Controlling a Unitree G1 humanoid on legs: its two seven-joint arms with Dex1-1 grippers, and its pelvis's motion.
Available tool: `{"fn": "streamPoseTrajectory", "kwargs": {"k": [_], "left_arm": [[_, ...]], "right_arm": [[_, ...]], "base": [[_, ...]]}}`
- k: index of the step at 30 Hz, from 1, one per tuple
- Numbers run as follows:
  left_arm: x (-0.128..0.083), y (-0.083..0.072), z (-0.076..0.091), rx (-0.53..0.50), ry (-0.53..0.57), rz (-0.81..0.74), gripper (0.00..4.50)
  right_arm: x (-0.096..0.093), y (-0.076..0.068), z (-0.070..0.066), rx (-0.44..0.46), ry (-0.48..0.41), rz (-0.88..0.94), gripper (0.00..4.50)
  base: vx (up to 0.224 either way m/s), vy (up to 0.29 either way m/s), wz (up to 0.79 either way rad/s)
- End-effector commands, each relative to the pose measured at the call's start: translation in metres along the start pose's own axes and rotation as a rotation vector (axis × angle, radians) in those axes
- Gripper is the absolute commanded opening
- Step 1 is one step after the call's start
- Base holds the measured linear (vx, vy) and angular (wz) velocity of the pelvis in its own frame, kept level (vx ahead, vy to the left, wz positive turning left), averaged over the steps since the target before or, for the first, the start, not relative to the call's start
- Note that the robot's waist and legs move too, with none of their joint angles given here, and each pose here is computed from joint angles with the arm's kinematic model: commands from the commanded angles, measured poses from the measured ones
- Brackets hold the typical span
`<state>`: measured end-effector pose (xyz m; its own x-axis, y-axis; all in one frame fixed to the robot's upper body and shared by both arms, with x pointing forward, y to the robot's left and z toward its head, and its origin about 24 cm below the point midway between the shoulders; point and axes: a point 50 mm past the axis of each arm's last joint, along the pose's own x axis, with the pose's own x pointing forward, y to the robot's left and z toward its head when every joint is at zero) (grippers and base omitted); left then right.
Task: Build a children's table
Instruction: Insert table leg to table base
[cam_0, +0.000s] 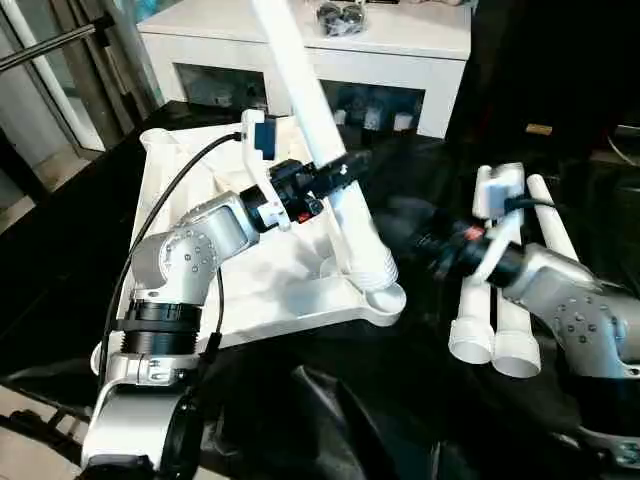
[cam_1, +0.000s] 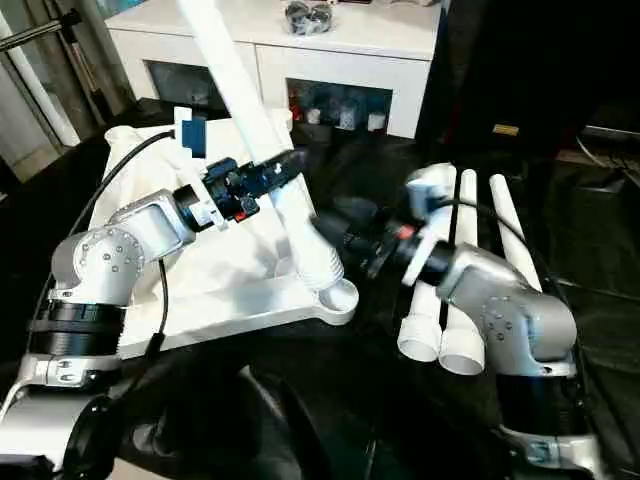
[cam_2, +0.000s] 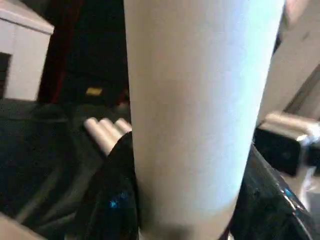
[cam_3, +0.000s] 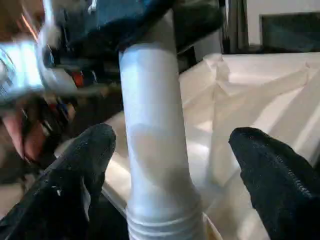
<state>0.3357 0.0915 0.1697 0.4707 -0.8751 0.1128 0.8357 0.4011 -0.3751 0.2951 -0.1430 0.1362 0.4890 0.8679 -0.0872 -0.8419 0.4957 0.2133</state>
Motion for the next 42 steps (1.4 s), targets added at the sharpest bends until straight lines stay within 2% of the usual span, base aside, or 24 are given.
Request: {"fn": "streamPoseTrajectory", "kwargs": {"k": [1,4,7,14,19,21,23,31,35,42], "left_arm": [[0.005,-0.006,0.007,0.062,0.023,-0.005,1.89],[0.009,-0.012,0.007,0.119,0.063,-0.021,1.89],[0.012,-0.018,0.005,0.169,0.101,-0.048,1.89],[0.017,-0.025,0.002,0.181,0.125,-0.091,1.89],[0.018,-0.034,0.000,0.182,0.136,-0.154,1.89],[0.018,-0.036,-0.001,0.190,0.149,-0.180,1.89],[0.018,-0.036,-0.002,0.190,0.151,-0.182,1.89],[0.018,-0.037,-0.002,0.202,0.164,-0.203,1.89],[0.018,-0.037,-0.002,0.206,0.168,-0.207,1.89],[0.018,-0.038,-0.001,0.200,0.161,-0.218,1.89]], "right_arm": [[0.005,0.003,0.006,-0.069,0.023,-0.003,4.13],[0.012,0.006,0.003,-0.134,0.100,-0.010,4.13],[0.020,0.008,0.001,-0.115,0.110,-0.009,4.13],[0.029,0.010,-0.003,-0.108,0.136,-0.010,4.13],[0.031,0.014,-0.009,-0.059,0.161,0.027,4.13],[0.031,0.016,-0.013,-0.051,0.187,0.043,3.85],[0.030,0.016,-0.015,-0.052,0.200,0.043,3.78],[0.029,0.016,-0.018,-0.039,0.226,0.026,3.01],[0.027,0.018,-0.022,-0.045,0.270,0.049,2.74],[0.027,0.020,-0.026,-0.034,0.283,0.059,2.13]], "base": [[0.000,0.000,0.00],[0.000,0.000,0.00],[0.000,0.000,0.00],[0.000,0.000,0.00],[0.000,0.000,0.00],[0.000,0.000,0.00],[0.000,0.000,0.00],[0.000,0.000,0.00],[0.000,0.000,0.00],[0.000,0.000,0.00]]}}
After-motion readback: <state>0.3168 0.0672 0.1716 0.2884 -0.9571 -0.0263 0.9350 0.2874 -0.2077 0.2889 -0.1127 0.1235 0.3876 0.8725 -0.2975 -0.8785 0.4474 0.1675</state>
